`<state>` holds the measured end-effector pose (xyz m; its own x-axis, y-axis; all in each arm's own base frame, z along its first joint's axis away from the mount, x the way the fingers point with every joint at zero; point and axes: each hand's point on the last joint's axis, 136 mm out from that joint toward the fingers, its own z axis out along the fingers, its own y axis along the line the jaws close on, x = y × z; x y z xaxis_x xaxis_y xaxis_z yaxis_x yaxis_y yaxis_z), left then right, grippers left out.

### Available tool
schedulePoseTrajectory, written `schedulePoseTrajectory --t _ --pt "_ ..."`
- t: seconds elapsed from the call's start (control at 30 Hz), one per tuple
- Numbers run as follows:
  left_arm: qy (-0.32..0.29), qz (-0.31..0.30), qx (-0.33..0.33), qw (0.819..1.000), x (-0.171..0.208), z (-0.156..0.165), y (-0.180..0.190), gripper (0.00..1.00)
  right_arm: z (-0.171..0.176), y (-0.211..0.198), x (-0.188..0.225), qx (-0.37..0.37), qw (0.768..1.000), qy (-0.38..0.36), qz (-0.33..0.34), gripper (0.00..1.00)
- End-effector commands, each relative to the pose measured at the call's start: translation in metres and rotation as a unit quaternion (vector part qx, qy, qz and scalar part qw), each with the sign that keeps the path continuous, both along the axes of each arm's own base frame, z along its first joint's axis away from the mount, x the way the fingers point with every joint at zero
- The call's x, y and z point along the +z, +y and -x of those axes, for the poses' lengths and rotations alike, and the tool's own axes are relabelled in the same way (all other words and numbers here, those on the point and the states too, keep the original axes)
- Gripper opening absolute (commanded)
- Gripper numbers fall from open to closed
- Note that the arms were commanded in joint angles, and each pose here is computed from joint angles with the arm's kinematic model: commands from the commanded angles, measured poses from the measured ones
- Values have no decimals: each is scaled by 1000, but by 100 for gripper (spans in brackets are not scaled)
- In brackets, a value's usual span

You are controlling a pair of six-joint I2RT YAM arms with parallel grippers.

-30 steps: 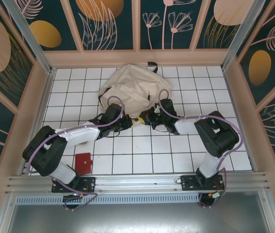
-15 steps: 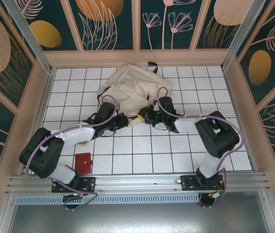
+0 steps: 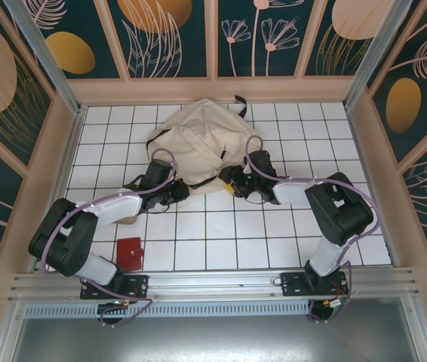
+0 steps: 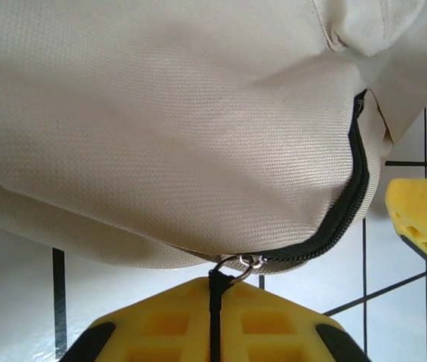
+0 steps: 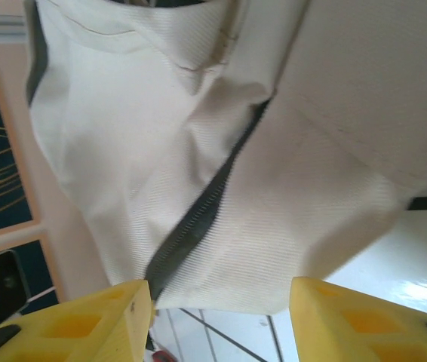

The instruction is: Pack the student bag

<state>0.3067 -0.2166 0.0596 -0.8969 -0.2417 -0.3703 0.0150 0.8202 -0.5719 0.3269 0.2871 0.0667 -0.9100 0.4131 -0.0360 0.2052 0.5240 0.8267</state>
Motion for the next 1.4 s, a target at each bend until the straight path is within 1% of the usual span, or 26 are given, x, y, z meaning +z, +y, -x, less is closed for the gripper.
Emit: schedulePoseTrajectory --t 0.0,0.07,0.2,0.27,0.47,0.57,0.67,0.7,0.83,0.9,0.93,1.0,1.03,1.07,1.13,1.23,1.37 --pt "-6 0 -21 1000 7 0 -5 7 11 1 3 11 1000 -6 23 52" --pt "-9 1 -23 1000 9 -1 -6 6 15 6 2 14 1000 1 18 52" --pt "-11 8 -28 1000 12 -1 -8 5 19 26 4 33 999 13 -11 52" --pt "-13 11 -31 999 13 0 -9 5 19 30 1 28 999 25 -18 51" --pt "-11 11 -28 999 12 0 -9 5 11 41 0 21 998 34 -47 48" --pt "-14 10 -26 999 13 0 -8 6 5 44 -6 16 998 37 -42 46" --pt "-16 0 -19 1000 11 -2 -4 9 -3 44 -11 6 999 36 -30 42" --pt "-17 -5 -16 1000 10 -2 -2 9 -5 43 -14 1 999 37 -25 39" --pt "-19 -31 -3 999 4 -1 9 9 -13 33 -22 -23 999 41 -10 11" --pt "-18 -39 -2 999 1 0 12 8 -15 29 -24 -31 999 41 -6 2" --pt "-17 -41 -3 999 -1 1 13 8 -15 26 -25 -35 998 42 -3 0" --pt "-16 -40 -5 999 -2 4 13 8 -16 23 -27 -40 998 43 5 0" --pt "-16 -41 -8 999 -2 5 13 6 -16 22 -28 -41 998 44 7 0" --pt "-17 -41 -11 999 -3 5 13 2 -16 22 -27 -39 998 43 6 0" --pt "-18 -47 -10 999 -2 4 14 0 -17 20 -29 -41 998 44 17 0" --pt "-20 -61 6 998 -1 1 20 0 -18 4 -40 -67 995 49 62 0" --pt "-16 -114 64 991 -3 -3 47 0 -17 -31 -54 -110 983 51 136 0"
